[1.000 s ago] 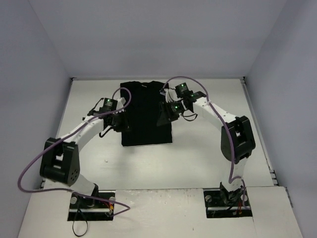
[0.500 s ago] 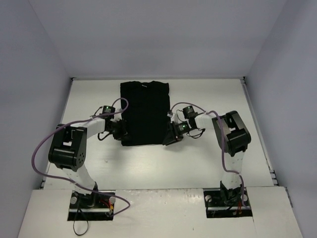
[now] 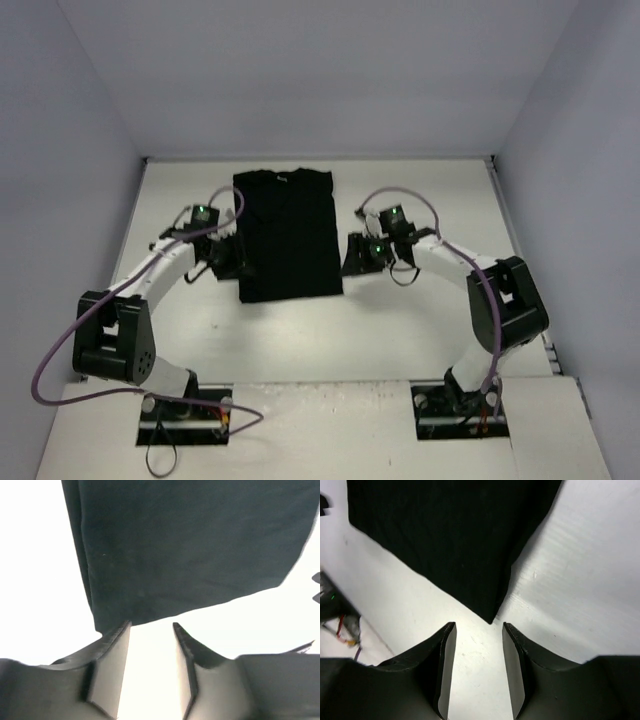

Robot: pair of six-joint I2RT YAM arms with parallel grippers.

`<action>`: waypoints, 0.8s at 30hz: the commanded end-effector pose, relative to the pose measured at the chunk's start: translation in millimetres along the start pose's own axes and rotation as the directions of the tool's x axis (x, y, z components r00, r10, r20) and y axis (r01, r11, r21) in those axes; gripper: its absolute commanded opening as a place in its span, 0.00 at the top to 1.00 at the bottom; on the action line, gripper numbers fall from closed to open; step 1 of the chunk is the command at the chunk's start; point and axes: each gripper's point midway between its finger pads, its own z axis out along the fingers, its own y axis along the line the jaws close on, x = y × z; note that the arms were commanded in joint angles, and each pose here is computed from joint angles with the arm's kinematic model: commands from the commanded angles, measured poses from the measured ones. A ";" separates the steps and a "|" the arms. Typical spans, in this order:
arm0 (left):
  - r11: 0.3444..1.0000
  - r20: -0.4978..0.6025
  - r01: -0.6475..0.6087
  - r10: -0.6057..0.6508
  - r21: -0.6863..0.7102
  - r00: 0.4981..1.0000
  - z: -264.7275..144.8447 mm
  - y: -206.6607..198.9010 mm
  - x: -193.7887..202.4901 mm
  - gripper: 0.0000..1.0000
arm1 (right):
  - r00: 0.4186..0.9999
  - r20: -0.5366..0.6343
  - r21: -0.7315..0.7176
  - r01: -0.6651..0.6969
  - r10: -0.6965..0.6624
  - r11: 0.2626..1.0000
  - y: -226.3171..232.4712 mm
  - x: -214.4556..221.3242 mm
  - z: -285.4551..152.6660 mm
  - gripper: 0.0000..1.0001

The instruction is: Fold and stack the t-shirts

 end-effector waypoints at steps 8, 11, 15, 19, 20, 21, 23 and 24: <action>0.952 0.106 -0.032 0.067 -0.304 0.992 -18.0 42.9 -19.5 0.57 | 0.967 0.235 0.507 -0.039 -0.094 0.861 -3.6 -64.3 -5.8 0.59; 0.924 0.075 -0.062 0.097 -0.378 0.992 0.7 48.7 -26.7 0.60 | 0.967 0.225 0.547 -0.024 -0.120 0.837 -5.2 -71.4 10.4 0.59; 0.888 0.067 -0.078 0.121 -0.453 0.990 18.2 51.1 -32.0 0.63 | 0.968 0.212 0.582 -0.015 -0.134 0.813 -9.8 -74.4 26.2 0.59; 0.863 0.023 -0.082 0.108 -0.499 0.994 35.3 59.2 -14.1 0.66 | 0.977 0.180 0.616 -0.023 -0.113 0.787 -24.1 -56.8 36.1 0.59; 0.860 0.014 -0.081 0.102 -0.505 0.995 38.0 61.7 -9.6 0.66 | 0.979 0.173 0.624 -0.023 -0.109 0.781 -27.0 -52.3 37.0 0.59; 0.856 0.003 -0.079 0.093 -0.511 0.996 41.1 65.0 -4.2 0.67 | 0.981 0.166 0.632 -0.025 -0.103 0.775 -30.3 -46.0 37.5 0.59; 0.841 -0.030 -0.078 0.074 -0.535 0.997 46.9 75.3 13.9 0.69 | 0.987 0.142 0.655 -0.033 -0.080 0.755 -40.5 -24.0 36.6 0.59; 0.837 -0.046 -0.082 0.068 -0.541 0.997 48.1 79.2 22.7 0.70 | 0.989 0.133 0.663 -0.038 -0.068 0.748 -44.3 -12.9 35.4 0.60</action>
